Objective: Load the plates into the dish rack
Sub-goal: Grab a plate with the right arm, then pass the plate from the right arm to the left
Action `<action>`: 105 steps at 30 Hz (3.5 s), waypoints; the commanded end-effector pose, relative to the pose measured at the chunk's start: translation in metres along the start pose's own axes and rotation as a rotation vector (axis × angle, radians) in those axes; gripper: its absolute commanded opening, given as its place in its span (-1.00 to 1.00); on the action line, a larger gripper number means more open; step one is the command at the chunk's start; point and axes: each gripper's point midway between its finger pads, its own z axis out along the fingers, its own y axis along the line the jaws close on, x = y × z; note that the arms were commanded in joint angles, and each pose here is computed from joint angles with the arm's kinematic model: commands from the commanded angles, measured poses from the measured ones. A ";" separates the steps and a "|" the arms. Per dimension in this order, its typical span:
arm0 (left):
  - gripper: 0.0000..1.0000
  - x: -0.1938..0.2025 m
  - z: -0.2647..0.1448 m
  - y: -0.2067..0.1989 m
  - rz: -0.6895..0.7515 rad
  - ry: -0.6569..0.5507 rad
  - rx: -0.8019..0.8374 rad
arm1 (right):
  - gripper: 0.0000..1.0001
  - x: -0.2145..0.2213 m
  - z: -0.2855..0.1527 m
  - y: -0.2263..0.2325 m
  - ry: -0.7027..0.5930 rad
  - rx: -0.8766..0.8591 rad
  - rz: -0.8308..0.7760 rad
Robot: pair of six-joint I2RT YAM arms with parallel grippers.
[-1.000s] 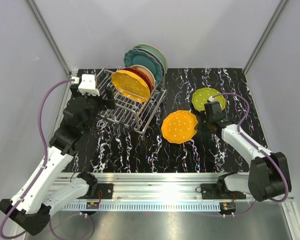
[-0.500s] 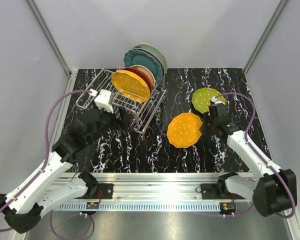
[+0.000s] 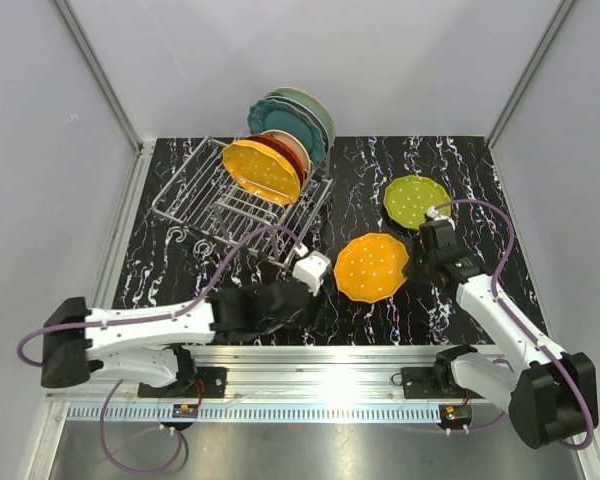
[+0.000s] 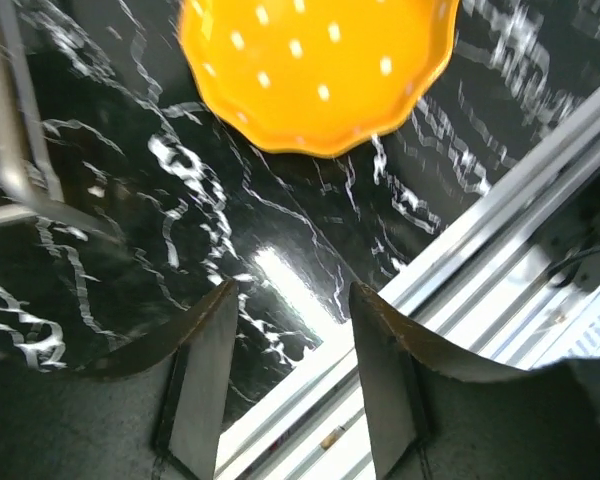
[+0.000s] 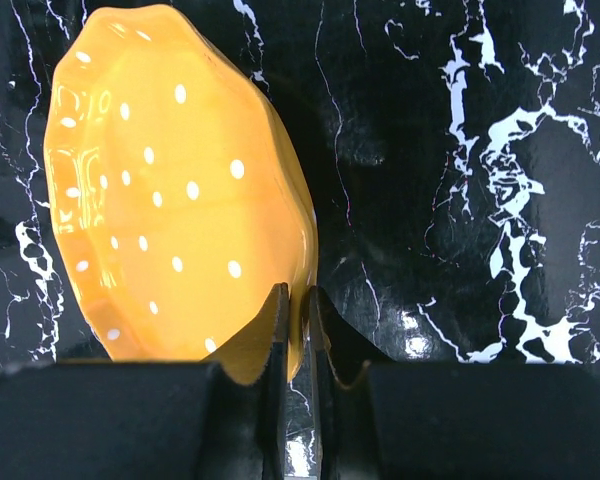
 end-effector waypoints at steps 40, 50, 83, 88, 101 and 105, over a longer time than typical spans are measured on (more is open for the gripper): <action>-0.27 0.030 0.168 0.046 -0.298 0.140 -0.115 | -1.00 0.015 0.016 0.002 -0.046 -0.122 0.245; -0.64 0.049 0.170 0.051 -0.338 0.185 -0.095 | -0.91 0.024 0.028 0.001 -0.022 -0.126 0.287; -1.00 -0.019 0.122 0.014 -0.589 0.147 0.136 | 0.68 0.062 0.027 0.014 0.077 -0.239 0.449; -1.00 -0.027 0.121 0.014 -0.604 0.149 0.149 | 0.75 0.067 0.026 0.019 0.100 -0.275 0.475; -1.00 -0.055 0.121 0.025 -0.632 0.123 0.158 | 0.84 0.086 0.015 0.011 0.146 -0.237 0.495; -1.00 -0.043 0.125 0.025 -0.646 0.150 0.158 | 0.74 0.086 0.012 0.023 0.158 -0.304 0.532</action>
